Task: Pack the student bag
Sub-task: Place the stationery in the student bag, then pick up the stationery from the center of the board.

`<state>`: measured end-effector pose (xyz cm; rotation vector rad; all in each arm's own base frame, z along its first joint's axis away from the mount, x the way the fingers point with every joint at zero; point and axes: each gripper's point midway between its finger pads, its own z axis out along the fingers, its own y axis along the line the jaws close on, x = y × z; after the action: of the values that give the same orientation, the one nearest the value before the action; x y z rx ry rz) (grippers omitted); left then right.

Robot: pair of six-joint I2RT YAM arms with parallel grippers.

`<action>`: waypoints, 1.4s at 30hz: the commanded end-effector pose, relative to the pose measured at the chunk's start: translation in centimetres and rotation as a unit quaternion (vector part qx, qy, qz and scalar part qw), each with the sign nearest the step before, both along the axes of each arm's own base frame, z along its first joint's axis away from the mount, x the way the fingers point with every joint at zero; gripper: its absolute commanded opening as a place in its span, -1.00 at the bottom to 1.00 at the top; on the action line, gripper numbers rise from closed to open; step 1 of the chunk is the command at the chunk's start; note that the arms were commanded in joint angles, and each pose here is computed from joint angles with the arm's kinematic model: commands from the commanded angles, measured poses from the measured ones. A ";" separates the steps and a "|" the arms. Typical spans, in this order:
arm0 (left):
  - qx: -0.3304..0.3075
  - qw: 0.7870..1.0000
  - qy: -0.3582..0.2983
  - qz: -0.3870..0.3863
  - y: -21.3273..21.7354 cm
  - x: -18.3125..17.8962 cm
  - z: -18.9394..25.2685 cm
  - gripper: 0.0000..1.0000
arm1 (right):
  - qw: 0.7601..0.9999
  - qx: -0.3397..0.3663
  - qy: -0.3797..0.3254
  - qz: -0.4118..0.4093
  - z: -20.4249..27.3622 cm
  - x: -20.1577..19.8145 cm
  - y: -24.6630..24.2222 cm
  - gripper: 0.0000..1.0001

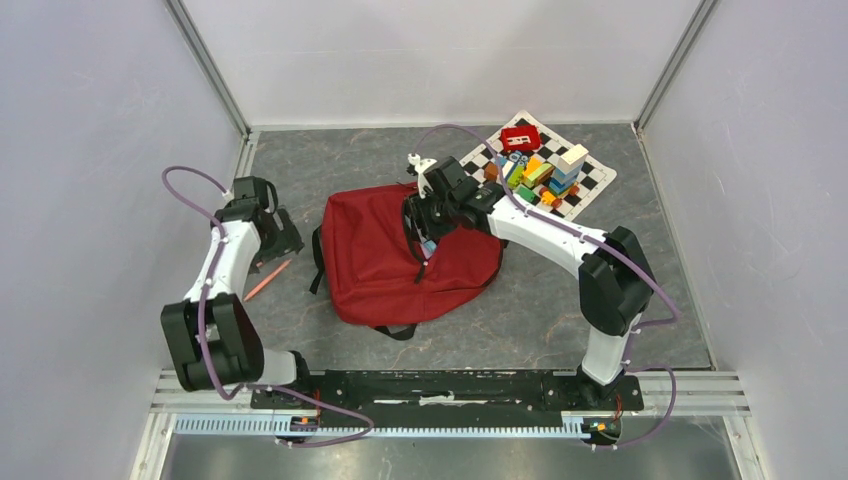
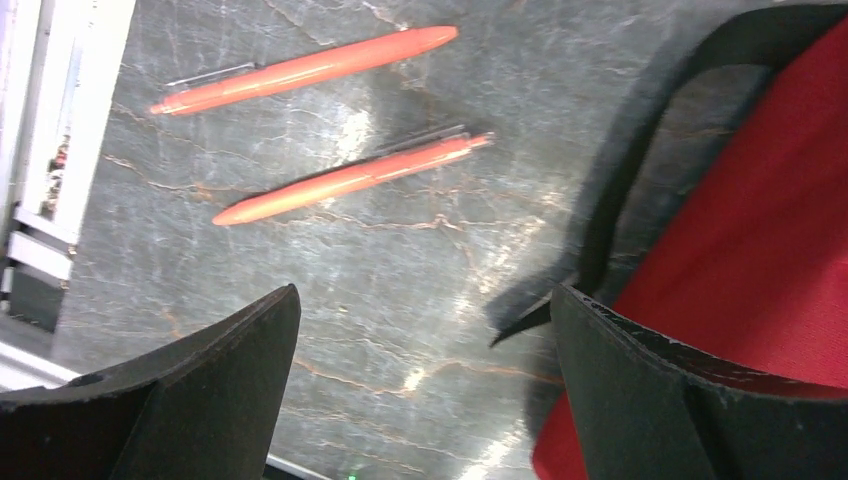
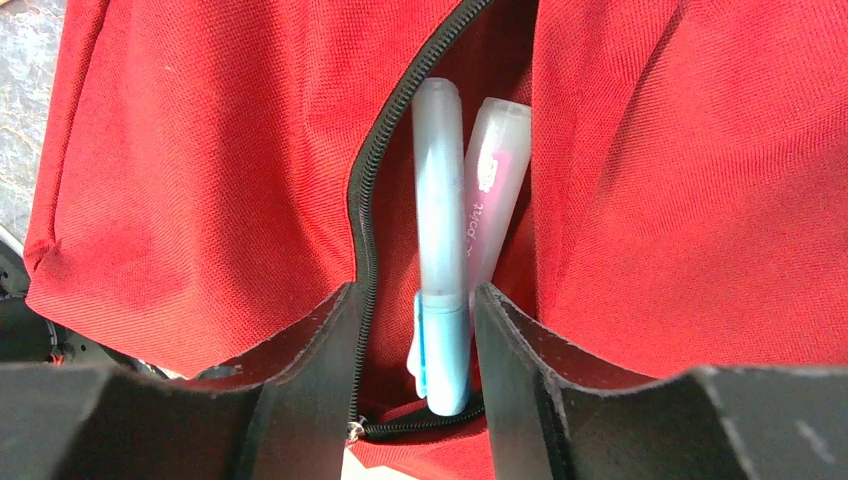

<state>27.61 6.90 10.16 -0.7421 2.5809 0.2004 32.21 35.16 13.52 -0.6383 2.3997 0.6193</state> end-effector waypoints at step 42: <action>0.024 0.966 0.171 -0.191 2.5 1.8 -8.4 -0.44 | 0.981 0.139 -0.126 -0.050 10.2 4.2 -4.3 0.08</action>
<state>28.00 10.36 1.69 -0.2192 3.0108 0.3967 36.65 31.01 21.40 -0.4600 2.1200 0.7281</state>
